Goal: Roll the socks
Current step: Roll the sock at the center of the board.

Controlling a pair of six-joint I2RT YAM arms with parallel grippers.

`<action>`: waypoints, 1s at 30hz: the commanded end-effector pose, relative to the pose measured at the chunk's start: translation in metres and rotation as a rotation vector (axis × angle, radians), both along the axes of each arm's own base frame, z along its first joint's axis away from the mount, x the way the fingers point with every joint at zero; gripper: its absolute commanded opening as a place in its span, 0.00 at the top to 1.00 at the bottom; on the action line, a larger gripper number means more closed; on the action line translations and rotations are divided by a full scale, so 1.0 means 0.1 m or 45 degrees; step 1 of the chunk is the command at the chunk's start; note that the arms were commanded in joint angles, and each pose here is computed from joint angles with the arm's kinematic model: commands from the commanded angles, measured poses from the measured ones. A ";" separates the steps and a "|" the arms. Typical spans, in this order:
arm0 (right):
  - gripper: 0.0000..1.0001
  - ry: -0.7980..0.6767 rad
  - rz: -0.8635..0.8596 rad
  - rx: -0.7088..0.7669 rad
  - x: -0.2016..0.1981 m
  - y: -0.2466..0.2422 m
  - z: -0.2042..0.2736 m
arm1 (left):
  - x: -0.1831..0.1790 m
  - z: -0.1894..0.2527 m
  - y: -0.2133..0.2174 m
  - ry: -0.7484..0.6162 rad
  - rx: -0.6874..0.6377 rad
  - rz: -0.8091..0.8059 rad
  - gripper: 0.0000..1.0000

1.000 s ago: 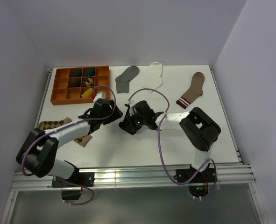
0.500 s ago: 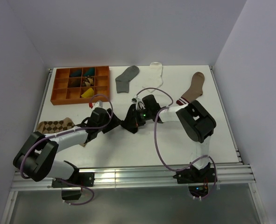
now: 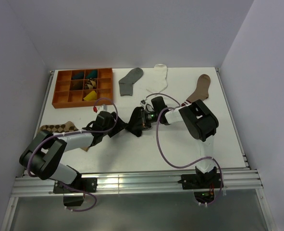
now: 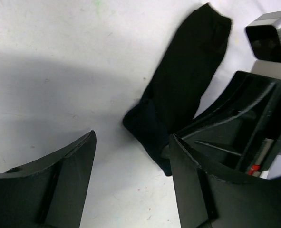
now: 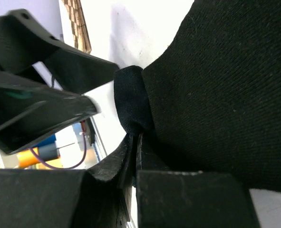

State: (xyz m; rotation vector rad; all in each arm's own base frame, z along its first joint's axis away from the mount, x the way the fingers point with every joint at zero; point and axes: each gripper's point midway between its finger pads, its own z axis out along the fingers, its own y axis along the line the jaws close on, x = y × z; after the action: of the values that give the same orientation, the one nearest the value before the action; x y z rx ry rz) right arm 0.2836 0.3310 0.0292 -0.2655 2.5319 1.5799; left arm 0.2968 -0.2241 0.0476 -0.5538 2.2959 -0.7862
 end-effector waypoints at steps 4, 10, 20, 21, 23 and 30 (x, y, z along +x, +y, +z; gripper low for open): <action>0.99 0.034 -0.043 -0.054 0.16 -0.06 -0.12 | 0.10 -0.03 -0.13 0.016 -0.062 0.024 0.35; 0.98 0.070 -0.050 -0.102 0.16 -0.16 -0.27 | 0.14 -0.05 -0.21 0.018 -0.062 0.018 0.36; 0.98 0.104 -0.107 -0.088 0.16 -0.27 -0.38 | 0.15 -0.17 -0.21 0.065 -0.020 0.051 0.38; 0.98 0.112 -0.105 -0.089 0.15 -0.27 -0.39 | 0.15 -0.21 -0.20 0.077 -0.011 0.054 0.39; 0.98 0.124 -0.112 -0.096 0.14 -0.29 -0.42 | 0.15 -0.24 -0.22 0.088 -0.002 0.053 0.39; 0.98 0.140 -0.141 -0.097 0.18 -0.33 -0.47 | 0.17 -0.31 -0.23 0.113 0.005 0.078 0.41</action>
State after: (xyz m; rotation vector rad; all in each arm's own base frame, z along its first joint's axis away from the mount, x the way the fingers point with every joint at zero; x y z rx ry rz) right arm 0.2986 0.3165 0.0232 -0.1694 2.5458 1.6464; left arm 0.3178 -0.2535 0.0357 -0.6323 2.3006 -0.8271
